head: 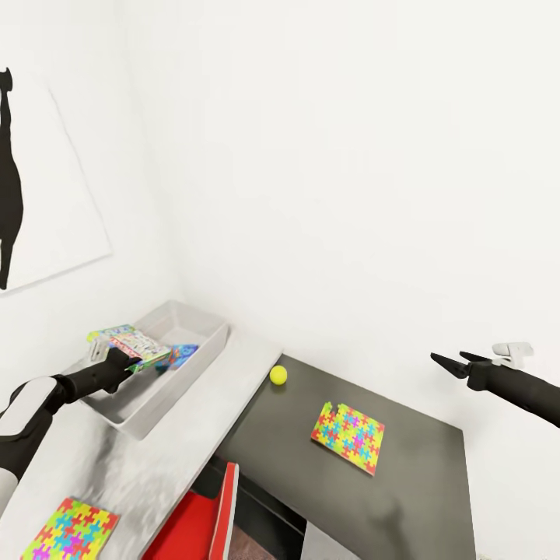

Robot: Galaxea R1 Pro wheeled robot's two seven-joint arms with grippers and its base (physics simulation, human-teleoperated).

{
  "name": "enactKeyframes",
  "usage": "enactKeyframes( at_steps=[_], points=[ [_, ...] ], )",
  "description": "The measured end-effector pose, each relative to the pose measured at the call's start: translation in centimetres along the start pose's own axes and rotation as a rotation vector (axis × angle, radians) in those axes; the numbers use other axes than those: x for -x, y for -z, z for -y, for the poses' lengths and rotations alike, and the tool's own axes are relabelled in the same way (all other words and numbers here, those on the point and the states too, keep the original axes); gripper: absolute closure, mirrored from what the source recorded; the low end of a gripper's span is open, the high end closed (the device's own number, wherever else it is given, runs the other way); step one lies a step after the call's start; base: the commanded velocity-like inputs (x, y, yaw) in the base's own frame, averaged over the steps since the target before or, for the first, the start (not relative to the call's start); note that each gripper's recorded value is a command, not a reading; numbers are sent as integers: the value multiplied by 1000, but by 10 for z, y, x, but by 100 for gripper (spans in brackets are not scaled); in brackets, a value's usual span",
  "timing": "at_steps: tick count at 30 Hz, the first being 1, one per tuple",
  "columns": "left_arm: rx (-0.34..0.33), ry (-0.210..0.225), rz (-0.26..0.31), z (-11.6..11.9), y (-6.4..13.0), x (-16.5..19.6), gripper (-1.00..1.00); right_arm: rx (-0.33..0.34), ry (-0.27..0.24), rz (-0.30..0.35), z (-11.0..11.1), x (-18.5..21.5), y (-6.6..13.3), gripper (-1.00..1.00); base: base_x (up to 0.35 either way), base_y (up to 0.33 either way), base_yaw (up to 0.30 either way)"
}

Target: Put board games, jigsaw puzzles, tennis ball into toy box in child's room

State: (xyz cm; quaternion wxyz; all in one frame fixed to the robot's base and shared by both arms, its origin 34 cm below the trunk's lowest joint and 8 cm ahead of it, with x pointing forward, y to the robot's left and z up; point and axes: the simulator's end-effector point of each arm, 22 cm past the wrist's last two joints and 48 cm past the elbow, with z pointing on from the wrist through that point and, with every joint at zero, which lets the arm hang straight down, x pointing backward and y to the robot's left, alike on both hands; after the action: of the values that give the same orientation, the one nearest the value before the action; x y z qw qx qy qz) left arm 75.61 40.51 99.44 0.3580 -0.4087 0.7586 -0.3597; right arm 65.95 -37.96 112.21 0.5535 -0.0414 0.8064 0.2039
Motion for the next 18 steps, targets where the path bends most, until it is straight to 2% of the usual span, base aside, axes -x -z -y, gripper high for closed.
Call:
enactKeyframes(
  at_steps=[14,18],
  points=[
    [27,11,-14,-15,-7,-5,100,-4,-8,-20,4,-10,-6,-100,0,0,0],
    [19,33,-18,-16,-9,-6,100,-5,-11,-25,6,-13,-8,-100,0,0,0]
  ],
)
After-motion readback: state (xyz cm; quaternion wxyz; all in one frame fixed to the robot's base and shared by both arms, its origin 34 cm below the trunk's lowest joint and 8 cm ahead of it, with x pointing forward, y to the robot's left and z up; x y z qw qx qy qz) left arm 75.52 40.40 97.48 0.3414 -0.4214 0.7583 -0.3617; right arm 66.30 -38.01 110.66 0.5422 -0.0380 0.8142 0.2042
